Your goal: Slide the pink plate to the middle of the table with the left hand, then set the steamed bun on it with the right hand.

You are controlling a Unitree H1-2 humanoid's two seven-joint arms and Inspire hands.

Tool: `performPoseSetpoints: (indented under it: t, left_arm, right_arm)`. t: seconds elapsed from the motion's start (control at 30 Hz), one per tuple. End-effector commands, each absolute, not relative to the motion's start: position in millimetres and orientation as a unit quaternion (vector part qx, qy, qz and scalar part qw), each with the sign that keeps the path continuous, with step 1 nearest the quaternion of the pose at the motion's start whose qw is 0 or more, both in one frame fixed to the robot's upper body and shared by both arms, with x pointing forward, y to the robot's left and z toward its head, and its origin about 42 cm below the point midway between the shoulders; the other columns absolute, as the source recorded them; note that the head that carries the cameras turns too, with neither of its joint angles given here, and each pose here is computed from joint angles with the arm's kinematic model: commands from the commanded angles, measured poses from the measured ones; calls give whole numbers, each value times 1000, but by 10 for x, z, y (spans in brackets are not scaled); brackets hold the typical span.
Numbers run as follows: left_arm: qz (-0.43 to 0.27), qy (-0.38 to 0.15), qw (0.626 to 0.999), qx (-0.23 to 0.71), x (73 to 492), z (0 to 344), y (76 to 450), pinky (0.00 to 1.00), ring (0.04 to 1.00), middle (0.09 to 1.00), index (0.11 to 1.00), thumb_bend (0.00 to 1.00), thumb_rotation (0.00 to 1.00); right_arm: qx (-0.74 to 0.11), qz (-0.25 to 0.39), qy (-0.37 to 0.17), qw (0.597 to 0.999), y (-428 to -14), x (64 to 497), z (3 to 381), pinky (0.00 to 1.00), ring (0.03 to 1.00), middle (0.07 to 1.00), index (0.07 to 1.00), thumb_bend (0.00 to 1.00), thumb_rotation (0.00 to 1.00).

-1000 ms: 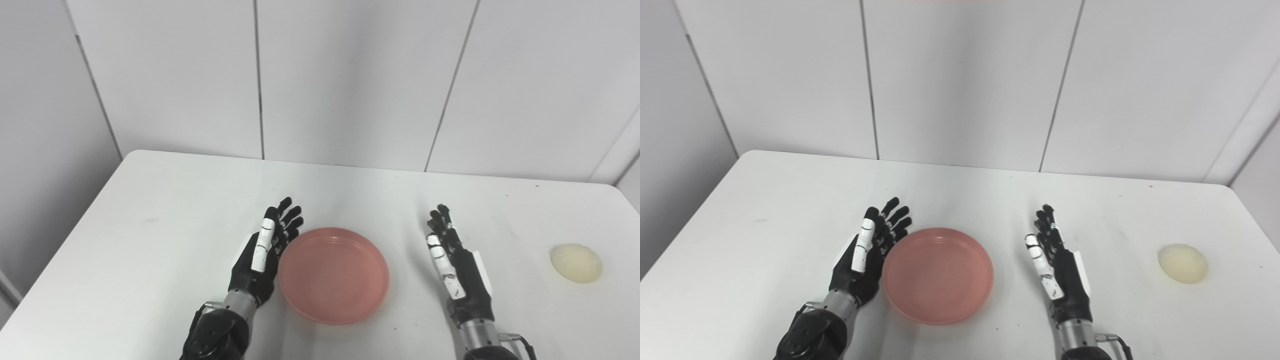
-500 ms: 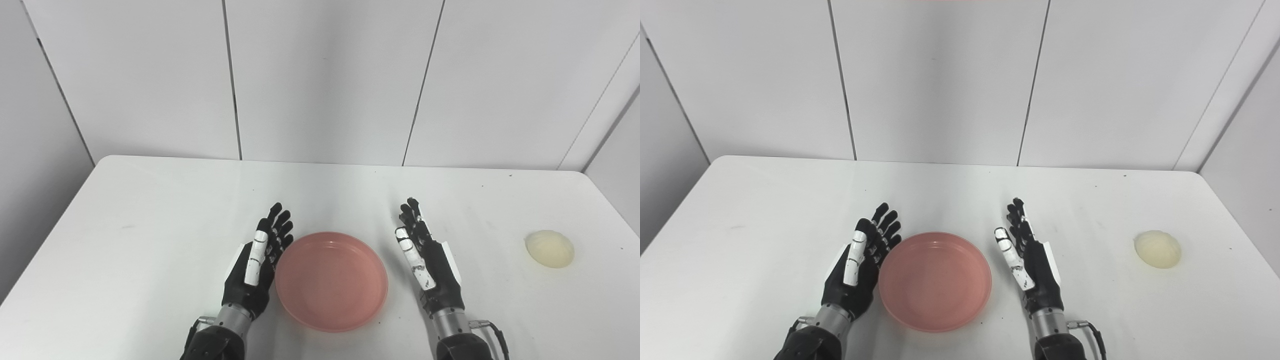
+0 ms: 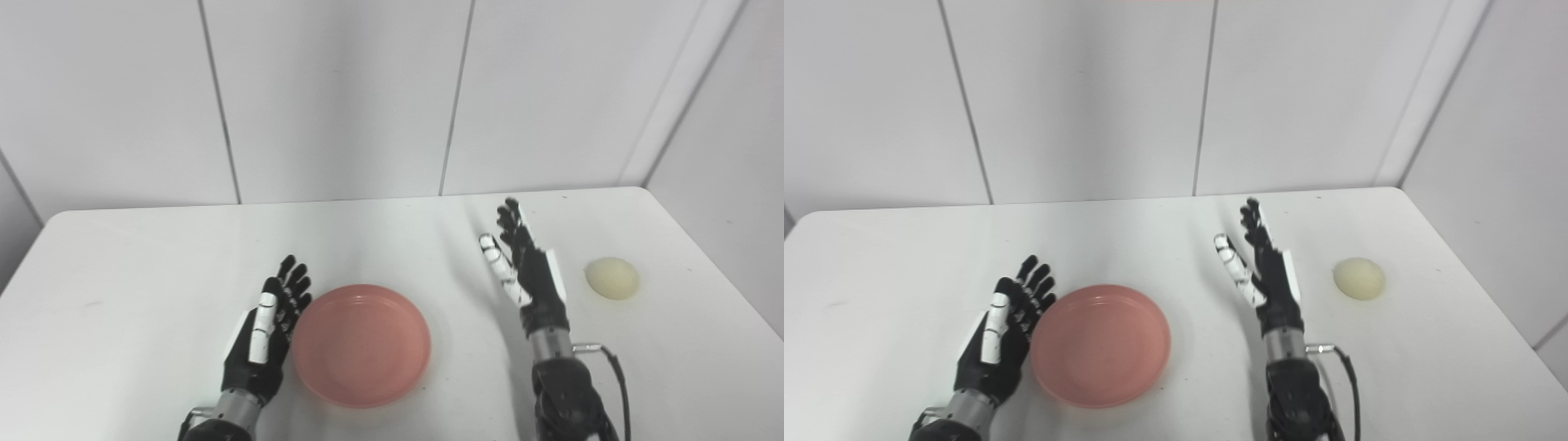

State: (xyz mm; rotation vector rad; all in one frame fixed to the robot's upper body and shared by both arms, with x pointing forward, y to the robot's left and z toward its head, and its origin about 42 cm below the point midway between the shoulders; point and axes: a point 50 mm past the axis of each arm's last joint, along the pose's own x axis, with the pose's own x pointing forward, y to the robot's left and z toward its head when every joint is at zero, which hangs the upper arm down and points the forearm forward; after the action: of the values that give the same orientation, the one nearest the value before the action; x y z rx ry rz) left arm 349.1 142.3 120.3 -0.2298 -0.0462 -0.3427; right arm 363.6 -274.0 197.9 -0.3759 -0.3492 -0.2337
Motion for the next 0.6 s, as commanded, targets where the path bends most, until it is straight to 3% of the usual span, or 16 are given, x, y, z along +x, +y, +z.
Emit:
performPoseSetpoints:
  t: [0.0, 0.2, 0.3, 0.57]
  left_arm:
    - [-164, -13, 981, -102, 3485, 1129, 1487, 1000, 1000, 1000, 1000, 612, 987]
    - [-156, -18, 983, -95, 3532, 1117, 1571, 1000, 1000, 1000, 1000, 636, 981]
    - [-158, -20, 983, -94, 3564, 1123, 1614, 1000, 1000, 1000, 1000, 639, 980]
    - [-159, -26, 983, -91, 3587, 1119, 1681, 1000, 997, 1000, 978, 618, 984]
  right_arm:
    - [-225, -140, -202, 943, -2842, 3693, 2285, 864, 911, 915, 937, 571, 723]
    - [-288, -187, -164, 925, -3029, 3721, 2457, 820, 884, 897, 908, 651, 515]
    - [-340, -203, -158, 905, -3083, 3742, 2497, 712, 822, 871, 889, 649, 395]
    - [-432, -252, -114, 858, -3357, 3759, 2615, 715, 818, 859, 876, 706, 351]
